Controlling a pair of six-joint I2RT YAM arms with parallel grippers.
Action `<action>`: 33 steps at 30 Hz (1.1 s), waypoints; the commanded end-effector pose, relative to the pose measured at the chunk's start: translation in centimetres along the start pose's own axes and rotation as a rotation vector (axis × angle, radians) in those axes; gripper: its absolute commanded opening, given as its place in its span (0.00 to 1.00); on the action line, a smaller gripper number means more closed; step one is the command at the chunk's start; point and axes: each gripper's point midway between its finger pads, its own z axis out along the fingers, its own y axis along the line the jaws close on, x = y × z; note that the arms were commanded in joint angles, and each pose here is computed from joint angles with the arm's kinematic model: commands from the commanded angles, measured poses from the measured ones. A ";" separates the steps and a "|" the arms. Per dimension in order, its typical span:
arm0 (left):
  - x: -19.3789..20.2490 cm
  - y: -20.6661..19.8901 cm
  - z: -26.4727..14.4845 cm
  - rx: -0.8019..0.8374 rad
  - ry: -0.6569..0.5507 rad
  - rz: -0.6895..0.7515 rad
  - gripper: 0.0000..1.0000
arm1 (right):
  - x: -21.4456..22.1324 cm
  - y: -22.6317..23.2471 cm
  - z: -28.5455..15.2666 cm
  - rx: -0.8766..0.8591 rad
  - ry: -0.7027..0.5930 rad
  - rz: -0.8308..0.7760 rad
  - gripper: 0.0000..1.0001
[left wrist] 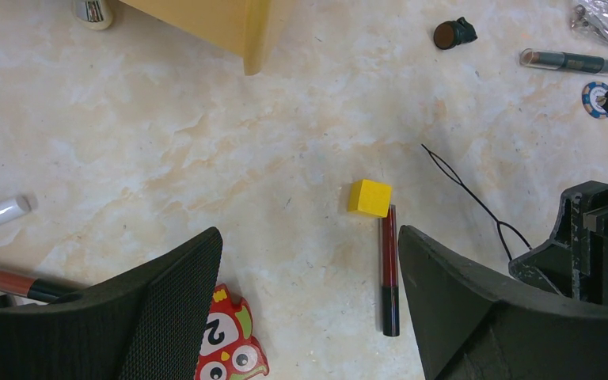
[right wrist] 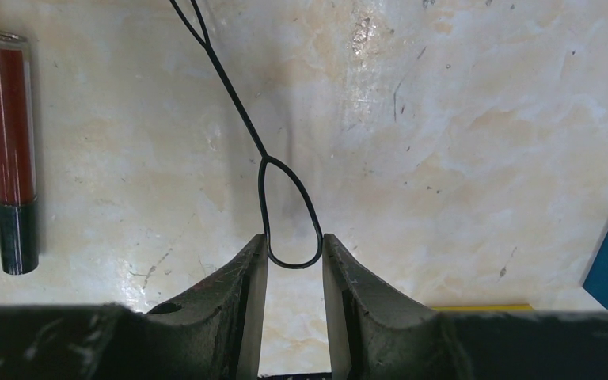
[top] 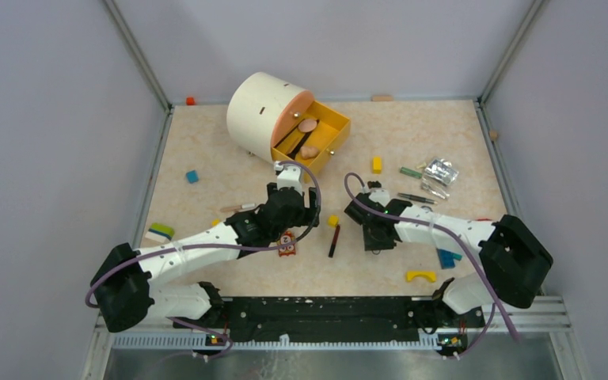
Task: Organize the makeup
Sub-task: Pick up the makeup tool from the center of the board.
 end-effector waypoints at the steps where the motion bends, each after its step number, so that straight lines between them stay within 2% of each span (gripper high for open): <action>1: -2.1 -0.9 -0.2 0.030 -0.057 -0.026 0.87 | -2.4 0.3 -1.9 -0.026 -0.072 0.027 0.31; 9: -2.6 -0.9 -0.4 0.024 -0.064 -0.023 0.87 | -3.5 0.3 -3.2 -0.037 -0.100 0.028 0.31; 15: -4.4 -0.2 -1.5 0.001 -0.106 -0.030 0.88 | -5.3 0.7 -5.0 -0.053 -0.136 0.033 0.31; 20: -6.2 1.9 -2.6 -0.109 -0.117 -0.038 0.88 | -7.2 0.8 -6.4 -0.061 -0.183 0.048 0.31; 27: -8.7 3.4 -4.3 -0.145 -0.134 -0.050 0.89 | -10.8 1.2 -8.3 -0.061 -0.243 0.052 0.31; 33: -11.2 4.6 -6.6 -0.203 -0.158 -0.005 0.90 | -15.3 1.7 -10.8 -0.067 -0.322 0.045 0.31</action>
